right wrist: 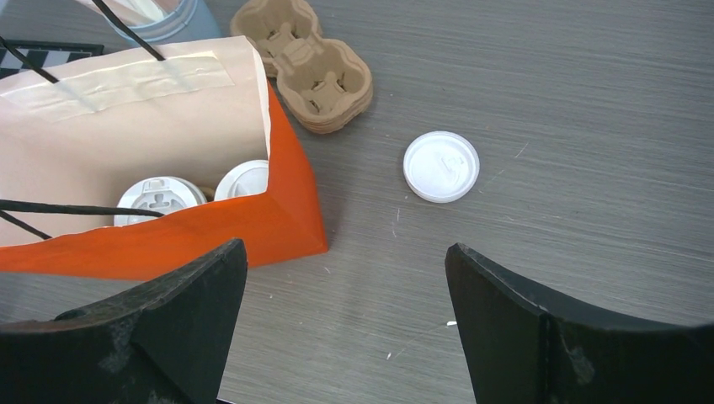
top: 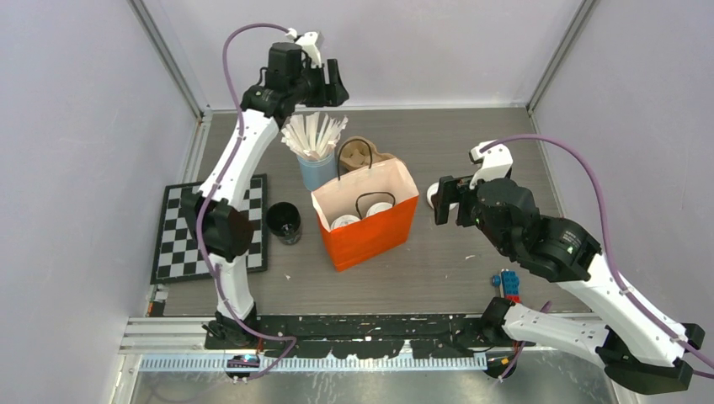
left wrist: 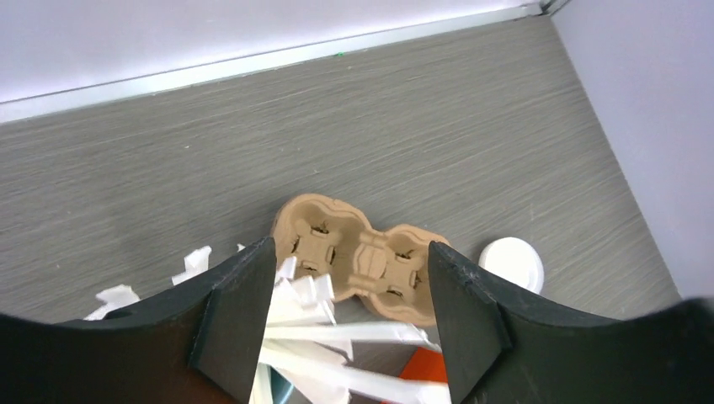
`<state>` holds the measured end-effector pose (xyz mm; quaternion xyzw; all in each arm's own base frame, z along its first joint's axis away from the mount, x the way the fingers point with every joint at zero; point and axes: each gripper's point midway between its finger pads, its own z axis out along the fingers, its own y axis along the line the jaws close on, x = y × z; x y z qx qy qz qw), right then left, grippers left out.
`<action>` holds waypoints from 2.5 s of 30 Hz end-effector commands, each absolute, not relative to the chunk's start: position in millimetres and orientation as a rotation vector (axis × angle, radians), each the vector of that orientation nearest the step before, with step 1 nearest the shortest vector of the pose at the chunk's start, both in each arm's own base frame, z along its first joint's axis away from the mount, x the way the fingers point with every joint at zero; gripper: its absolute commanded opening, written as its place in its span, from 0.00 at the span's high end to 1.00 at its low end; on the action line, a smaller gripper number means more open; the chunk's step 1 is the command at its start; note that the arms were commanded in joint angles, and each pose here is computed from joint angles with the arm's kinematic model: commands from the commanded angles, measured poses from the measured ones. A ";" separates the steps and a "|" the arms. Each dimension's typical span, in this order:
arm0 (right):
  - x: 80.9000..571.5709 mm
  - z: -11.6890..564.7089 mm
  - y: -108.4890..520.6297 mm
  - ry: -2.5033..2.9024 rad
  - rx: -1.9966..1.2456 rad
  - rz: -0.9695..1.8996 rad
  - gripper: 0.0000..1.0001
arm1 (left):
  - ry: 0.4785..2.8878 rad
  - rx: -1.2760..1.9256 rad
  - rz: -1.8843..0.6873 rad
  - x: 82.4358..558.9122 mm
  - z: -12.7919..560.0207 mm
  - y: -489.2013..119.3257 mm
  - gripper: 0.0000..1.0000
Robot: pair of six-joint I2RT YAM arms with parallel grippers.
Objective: Pack the takeout coffee
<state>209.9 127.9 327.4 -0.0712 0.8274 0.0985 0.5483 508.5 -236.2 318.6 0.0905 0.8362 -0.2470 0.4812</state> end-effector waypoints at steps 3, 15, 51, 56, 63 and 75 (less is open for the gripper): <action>218.0 337.1 133.0 1.916 -0.167 0.238 0.08 | 1.938 0.305 -0.645 469.9 357.1 -245.3 0.36; 221.5 341.5 136.7 1.908 -0.193 0.227 0.08 | 2.020 0.331 -0.643 464.5 318.2 -256.7 0.45; 219.4 357.1 133.9 1.864 -0.189 0.251 0.08 | 1.827 0.286 -0.598 436.5 423.6 -238.3 1.00; 219.2 365.8 128.7 1.844 -0.139 0.260 0.08 | 1.763 0.238 -0.597 412.3 463.8 -222.0 1.00; 220.5 375.4 121.5 1.821 -0.094 0.245 0.08 | 1.692 0.216 -0.643 349.4 518.1 -196.8 1.00; 222.7 390.1 119.9 1.819 -0.112 0.214 0.09 | 1.654 0.419 -0.831 228.7 545.4 -185.4 1.00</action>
